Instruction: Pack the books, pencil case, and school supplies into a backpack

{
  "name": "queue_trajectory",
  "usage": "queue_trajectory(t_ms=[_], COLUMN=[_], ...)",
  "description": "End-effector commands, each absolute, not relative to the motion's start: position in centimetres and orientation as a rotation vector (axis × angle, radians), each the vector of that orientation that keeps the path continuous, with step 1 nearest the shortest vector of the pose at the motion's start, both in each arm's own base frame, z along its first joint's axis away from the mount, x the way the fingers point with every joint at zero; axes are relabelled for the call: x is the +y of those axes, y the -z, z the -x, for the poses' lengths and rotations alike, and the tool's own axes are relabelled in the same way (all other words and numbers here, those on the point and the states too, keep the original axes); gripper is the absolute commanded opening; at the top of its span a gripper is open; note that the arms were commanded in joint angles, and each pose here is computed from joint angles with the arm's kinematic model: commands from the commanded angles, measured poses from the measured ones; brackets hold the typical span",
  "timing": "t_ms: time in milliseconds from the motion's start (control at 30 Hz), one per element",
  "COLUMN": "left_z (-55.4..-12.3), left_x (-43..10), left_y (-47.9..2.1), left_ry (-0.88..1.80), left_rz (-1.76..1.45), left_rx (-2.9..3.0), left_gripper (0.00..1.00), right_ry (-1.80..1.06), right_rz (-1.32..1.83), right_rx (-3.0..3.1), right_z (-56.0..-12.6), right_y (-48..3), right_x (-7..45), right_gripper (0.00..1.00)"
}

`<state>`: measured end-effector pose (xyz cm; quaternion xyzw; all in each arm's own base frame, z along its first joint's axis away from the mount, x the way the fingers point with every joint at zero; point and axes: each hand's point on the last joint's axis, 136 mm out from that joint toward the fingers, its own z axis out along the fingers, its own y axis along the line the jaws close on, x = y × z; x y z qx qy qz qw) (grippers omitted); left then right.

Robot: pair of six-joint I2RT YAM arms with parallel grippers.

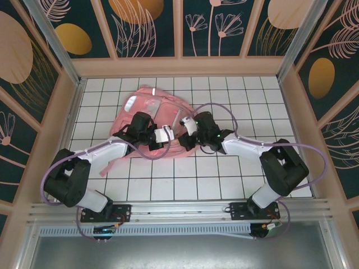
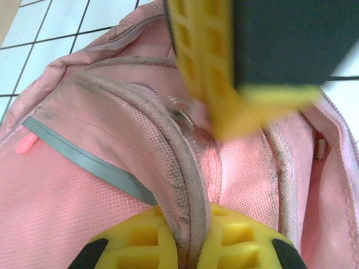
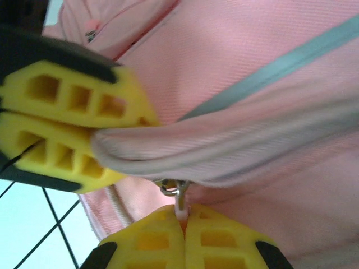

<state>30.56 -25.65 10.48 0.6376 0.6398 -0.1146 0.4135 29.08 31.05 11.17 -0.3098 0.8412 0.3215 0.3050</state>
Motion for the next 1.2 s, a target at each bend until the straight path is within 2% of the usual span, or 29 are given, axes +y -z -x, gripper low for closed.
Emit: queue_trajectory(t_ms=[0,200,333,500,533,600,633,733,833,1167], left_z=[-28.8,-28.2,-30.3,-32.0,-32.0,-31.7,-31.5,-30.9,-30.6,-29.8], left_x=[-23.6,-24.0,-23.7,-22.9,-23.0,-23.3,-23.5,-23.8,-24.2,-24.7], left_y=[-7.1,-7.1,-8.7,-11.7,-11.9,-12.2,-12.2,-12.0,-12.4,-12.7], left_ry=[0.228,0.238,0.191,0.321,0.325,0.363,0.385,0.441,0.484,0.557], left_rz=[-1.813,-1.874,-1.814,-1.786,-1.787,-1.792,-1.793,-1.797,-1.774,-1.727], left_rx=[1.591,1.490,1.455,1.437,1.432,1.416,1.415,1.411,1.391,1.379], left_gripper=[0.00,0.00,0.00,0.00,0.00,0.00,0.00,0.00,0.00,0.00], right_ry=[-0.660,-0.646,-0.633,-0.687,-0.714,-0.738,-0.731,-0.731,-0.637,-0.670], right_rz=[0.536,0.459,0.526,0.606,0.631,0.699,0.754,1.142,1.415,1.445], right_rx=[2.258,2.263,2.252,2.262,2.255,2.229,2.215,2.022,1.764,1.675], right_z=[-35.6,-38.9,-37.1,-33.7,-33.3,-33.4,-33.4,-32.1,-31.6,-35.3], right_y=[-11.2,-11.0,-11.1,-11.0,-11.3,-12.3,-12.4,-12.9,-12.5,-11.2], right_x=[24.7,23.0,24.3,25.4,25.8,26.5,26.8,28.2,28.1,30.1], right_gripper=[0.00,0.00,0.00,0.00,0.04,0.31,0.37,0.44,0.46,0.41])
